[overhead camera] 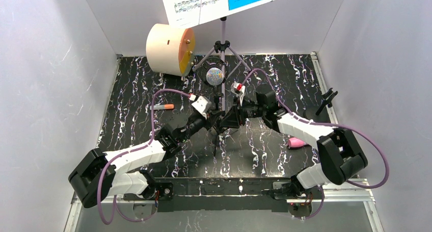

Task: Pack up the instrument practice props
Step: Unscrew the knob on the microphone stand.

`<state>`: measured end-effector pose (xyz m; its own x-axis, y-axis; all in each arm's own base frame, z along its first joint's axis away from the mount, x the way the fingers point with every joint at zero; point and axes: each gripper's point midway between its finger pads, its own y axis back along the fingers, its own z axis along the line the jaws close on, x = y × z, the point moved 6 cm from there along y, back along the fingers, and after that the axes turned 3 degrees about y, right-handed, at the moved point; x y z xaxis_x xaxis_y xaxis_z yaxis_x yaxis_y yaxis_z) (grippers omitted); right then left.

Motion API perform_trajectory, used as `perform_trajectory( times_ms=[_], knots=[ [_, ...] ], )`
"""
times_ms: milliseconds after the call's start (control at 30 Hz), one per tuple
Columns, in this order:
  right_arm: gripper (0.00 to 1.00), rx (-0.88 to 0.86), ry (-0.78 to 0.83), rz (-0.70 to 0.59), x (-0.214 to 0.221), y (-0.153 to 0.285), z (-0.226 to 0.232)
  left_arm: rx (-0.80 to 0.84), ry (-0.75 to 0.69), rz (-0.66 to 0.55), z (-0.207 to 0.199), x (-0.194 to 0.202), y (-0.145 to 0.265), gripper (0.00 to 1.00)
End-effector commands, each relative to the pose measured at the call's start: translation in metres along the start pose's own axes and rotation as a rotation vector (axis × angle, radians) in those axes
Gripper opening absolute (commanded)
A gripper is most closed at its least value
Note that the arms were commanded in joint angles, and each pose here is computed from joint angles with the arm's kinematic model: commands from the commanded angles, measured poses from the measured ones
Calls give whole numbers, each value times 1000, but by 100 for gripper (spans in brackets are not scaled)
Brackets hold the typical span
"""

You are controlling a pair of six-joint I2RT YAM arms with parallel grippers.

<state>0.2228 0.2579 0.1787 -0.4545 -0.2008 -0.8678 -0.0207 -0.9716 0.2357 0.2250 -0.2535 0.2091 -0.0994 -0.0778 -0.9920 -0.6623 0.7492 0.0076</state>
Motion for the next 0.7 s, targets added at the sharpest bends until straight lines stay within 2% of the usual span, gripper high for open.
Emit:
perform_trajectory(
  times_ms=[0,433,533,633,667],
  knots=[
    [1,186,286,11,2,3,-19,-26,42,28,0,3,0,0],
    [1,320,891,127,24,-4,-9,-30,62,117,-3,41,17,0],
    [1,338,919,113,22,-3,-4,-49,62,112,-1,42,21,0],
    [1,337,839,87,22,-3,1,-51,74,112,-1,42,22,0],
    [9,327,791,78,24,-3,4,-60,78,110,-1,42,22,0]
  ],
)
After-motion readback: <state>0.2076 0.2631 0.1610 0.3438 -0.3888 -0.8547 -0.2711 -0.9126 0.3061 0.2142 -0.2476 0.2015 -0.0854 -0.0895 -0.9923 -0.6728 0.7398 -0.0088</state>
